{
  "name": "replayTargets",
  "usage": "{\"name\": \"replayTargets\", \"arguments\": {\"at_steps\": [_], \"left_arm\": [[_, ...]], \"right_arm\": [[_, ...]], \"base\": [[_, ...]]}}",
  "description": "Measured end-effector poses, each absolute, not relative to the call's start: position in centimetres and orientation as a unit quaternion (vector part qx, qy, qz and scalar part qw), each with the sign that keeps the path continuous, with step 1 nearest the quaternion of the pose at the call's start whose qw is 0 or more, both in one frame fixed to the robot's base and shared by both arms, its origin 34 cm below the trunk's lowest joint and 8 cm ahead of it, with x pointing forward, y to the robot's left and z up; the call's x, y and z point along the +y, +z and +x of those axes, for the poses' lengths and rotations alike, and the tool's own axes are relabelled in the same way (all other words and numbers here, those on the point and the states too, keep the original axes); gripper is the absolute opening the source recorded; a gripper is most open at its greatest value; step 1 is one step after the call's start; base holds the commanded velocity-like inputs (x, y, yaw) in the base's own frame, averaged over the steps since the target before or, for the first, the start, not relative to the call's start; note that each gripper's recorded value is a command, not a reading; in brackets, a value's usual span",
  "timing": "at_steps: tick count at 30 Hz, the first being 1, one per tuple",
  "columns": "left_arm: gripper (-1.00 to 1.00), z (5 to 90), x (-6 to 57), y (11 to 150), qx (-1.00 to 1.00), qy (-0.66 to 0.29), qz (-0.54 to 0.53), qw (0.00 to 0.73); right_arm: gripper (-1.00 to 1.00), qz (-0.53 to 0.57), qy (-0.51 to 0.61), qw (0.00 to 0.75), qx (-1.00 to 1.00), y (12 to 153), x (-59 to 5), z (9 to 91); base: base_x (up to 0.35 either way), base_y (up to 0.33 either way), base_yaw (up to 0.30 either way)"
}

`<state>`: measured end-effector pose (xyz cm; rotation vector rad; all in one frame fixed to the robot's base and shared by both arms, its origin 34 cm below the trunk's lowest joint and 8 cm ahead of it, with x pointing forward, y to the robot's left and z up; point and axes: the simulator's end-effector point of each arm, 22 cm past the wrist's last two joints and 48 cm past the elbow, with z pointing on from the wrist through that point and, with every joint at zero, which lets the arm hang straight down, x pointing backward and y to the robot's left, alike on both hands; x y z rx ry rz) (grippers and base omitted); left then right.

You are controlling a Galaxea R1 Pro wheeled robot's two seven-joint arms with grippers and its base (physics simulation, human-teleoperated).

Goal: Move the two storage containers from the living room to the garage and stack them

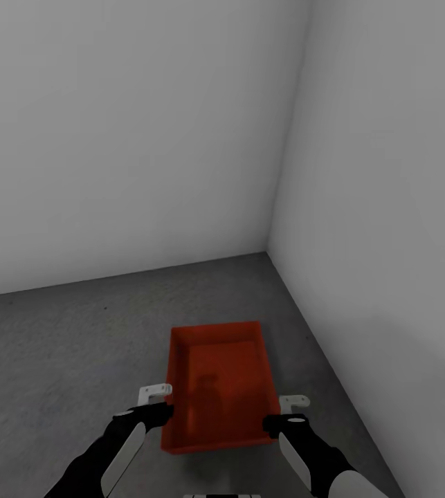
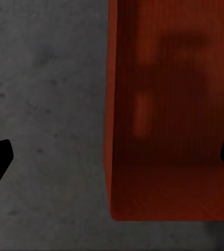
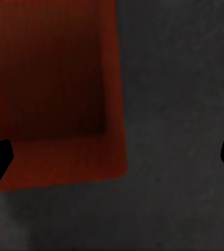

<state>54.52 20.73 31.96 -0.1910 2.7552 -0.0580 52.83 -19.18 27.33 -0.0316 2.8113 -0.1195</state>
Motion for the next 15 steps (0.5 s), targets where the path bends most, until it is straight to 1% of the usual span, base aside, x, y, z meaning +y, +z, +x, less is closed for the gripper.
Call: {"name": "replayTargets", "arguments": {"at_steps": [15], "left_arm": [[1.0, 55.2, 20.73, 32.96, 0.977, -0.021, -0.068, 0.2]], "right_arm": [[1.0, -0.011, -0.042, 0.174, 0.984, 28.29, -19.18, 53.62]], "base": [[0.0, 0.0, 0.0]]}}
